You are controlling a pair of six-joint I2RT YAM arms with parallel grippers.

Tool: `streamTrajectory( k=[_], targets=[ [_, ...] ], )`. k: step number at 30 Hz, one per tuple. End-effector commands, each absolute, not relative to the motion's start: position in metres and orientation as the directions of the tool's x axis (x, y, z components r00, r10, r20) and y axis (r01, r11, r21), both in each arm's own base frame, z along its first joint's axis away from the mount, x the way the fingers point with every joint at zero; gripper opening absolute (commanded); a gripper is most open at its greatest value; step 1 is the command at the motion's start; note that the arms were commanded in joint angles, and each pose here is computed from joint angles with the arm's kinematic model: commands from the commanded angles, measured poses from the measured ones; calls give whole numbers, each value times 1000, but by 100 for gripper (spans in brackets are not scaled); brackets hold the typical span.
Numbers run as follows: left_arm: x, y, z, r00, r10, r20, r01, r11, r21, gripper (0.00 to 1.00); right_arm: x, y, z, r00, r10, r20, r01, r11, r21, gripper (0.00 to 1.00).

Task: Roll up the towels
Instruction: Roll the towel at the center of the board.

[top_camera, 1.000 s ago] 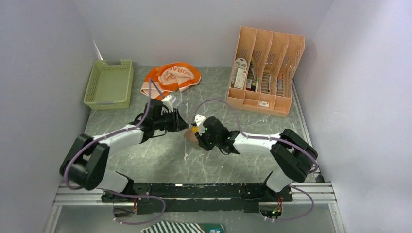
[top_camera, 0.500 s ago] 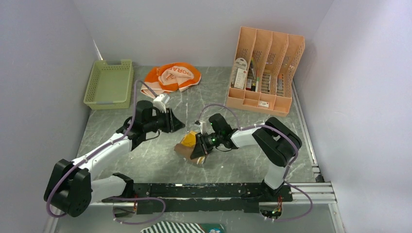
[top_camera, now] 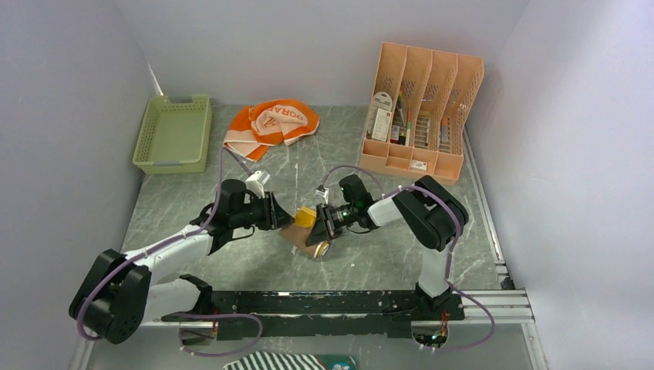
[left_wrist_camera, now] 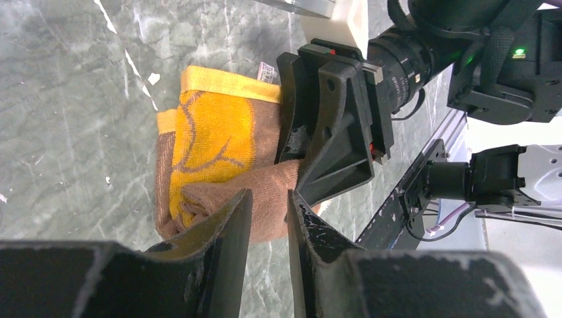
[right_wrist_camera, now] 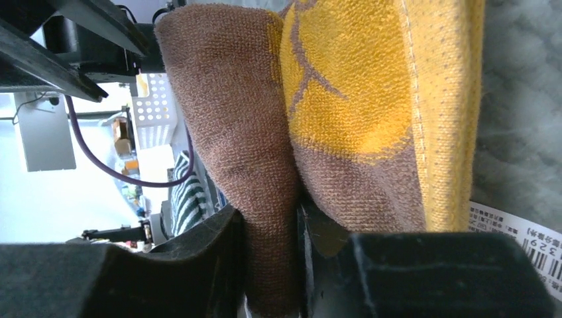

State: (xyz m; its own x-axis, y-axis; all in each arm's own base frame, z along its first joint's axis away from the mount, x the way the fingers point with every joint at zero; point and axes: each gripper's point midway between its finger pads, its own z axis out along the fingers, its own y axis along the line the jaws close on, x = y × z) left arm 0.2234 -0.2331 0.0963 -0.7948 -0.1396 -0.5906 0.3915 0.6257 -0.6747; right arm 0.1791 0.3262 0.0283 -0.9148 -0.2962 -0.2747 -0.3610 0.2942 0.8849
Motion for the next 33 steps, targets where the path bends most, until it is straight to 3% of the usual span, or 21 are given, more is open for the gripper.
streamTrajectory(
  k=[1, 5, 10, 14, 18, 26, 33],
  targets=[
    [227, -241, 94, -791, -135, -597, 414, 601, -684, 38, 194, 325, 22, -904, -299, -306, -400, 336, 853, 29],
    [227, -243, 74, -810, -118, -574, 396, 613, -684, 37, 211, 322, 23, -862, -325, -389, -498, 399, 770, 37],
    [230, -240, 53, -820, -98, -564, 377, 649, -661, 36, 231, 318, 52, -742, -340, -578, -668, 451, 592, 56],
    [237, -240, 48, -821, -84, -565, 375, 668, -643, 36, 239, 313, 90, -545, -351, -762, -794, 507, 334, 57],
    [243, -242, 45, -822, -73, -565, 374, 679, -632, 36, 232, 311, 120, -316, -377, -871, -846, 527, 79, 68],
    [254, -250, 35, -841, -49, -539, 365, 684, -631, 34, 206, 318, 91, -148, -573, -806, -848, 493, -194, 71],
    [265, -257, 39, -842, -20, -540, 384, 681, -624, 34, 207, 323, 70, -94, -623, -777, -828, 482, -286, 72]
  ],
)
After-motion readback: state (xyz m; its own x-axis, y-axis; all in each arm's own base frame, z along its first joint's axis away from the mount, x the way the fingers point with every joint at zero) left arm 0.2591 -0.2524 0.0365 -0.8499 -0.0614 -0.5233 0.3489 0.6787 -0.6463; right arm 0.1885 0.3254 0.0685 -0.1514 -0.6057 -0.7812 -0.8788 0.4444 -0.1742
